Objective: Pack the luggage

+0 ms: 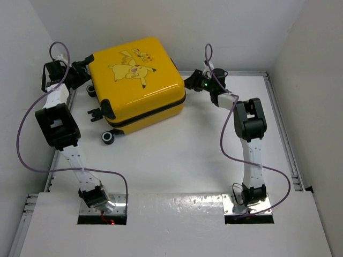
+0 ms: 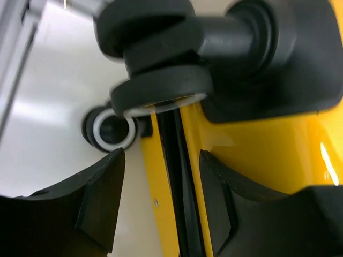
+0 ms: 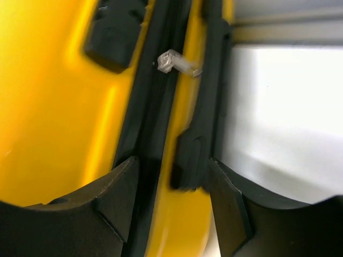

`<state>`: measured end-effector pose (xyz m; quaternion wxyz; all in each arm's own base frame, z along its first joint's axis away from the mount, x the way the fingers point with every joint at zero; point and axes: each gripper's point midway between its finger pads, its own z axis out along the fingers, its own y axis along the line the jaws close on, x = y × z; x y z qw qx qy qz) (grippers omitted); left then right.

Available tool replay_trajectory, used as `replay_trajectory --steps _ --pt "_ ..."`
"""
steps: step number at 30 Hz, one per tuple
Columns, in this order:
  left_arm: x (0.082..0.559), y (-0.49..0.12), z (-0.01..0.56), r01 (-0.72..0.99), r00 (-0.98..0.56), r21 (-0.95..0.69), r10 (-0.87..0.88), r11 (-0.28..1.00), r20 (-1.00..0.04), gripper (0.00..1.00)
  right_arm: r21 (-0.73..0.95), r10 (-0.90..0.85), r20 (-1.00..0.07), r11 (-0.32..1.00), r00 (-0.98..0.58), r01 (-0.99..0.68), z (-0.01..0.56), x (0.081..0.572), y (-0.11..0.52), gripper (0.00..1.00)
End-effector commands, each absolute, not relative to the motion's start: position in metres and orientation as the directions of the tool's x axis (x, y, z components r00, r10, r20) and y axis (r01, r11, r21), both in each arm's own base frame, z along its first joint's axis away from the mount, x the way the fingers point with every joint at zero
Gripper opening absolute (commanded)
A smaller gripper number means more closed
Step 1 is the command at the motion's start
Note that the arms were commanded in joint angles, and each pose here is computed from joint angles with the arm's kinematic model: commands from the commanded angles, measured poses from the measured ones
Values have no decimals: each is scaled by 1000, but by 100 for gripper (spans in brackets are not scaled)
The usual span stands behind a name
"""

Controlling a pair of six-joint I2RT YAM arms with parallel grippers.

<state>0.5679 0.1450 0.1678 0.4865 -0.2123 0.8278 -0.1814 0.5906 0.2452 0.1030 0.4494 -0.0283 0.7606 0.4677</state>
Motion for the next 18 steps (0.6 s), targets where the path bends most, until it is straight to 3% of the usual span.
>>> replay_trajectory --steps 1,2,5,11,15,16,18 --pt "604 74 211 113 -443 -530 -435 840 -784 60 562 150 -827 210 -542 -800 193 464 345 56" --pt "607 51 217 190 -454 -526 -400 829 -796 60 529 137 -848 177 -512 -830 212 448 346 56" --pt "605 -4 202 309 -516 -495 -294 812 -805 60 485 36 -874 104 -484 -868 194 381 361 56" --pt "580 -100 174 460 -604 -467 -119 755 -788 60 439 -25 -898 1 -438 -899 199 322 366 56" --pt "588 -112 186 471 -567 -417 -96 777 -818 69 351 -56 -935 -10 -350 -936 203 297 355 56" --pt "595 -110 196 463 -542 -411 -116 785 -833 77 326 -67 -943 -10 -325 -945 200 292 354 56" --pt "609 -89 222 388 -483 -412 -199 825 -853 79 235 -62 -969 54 -238 -971 201 292 349 56"
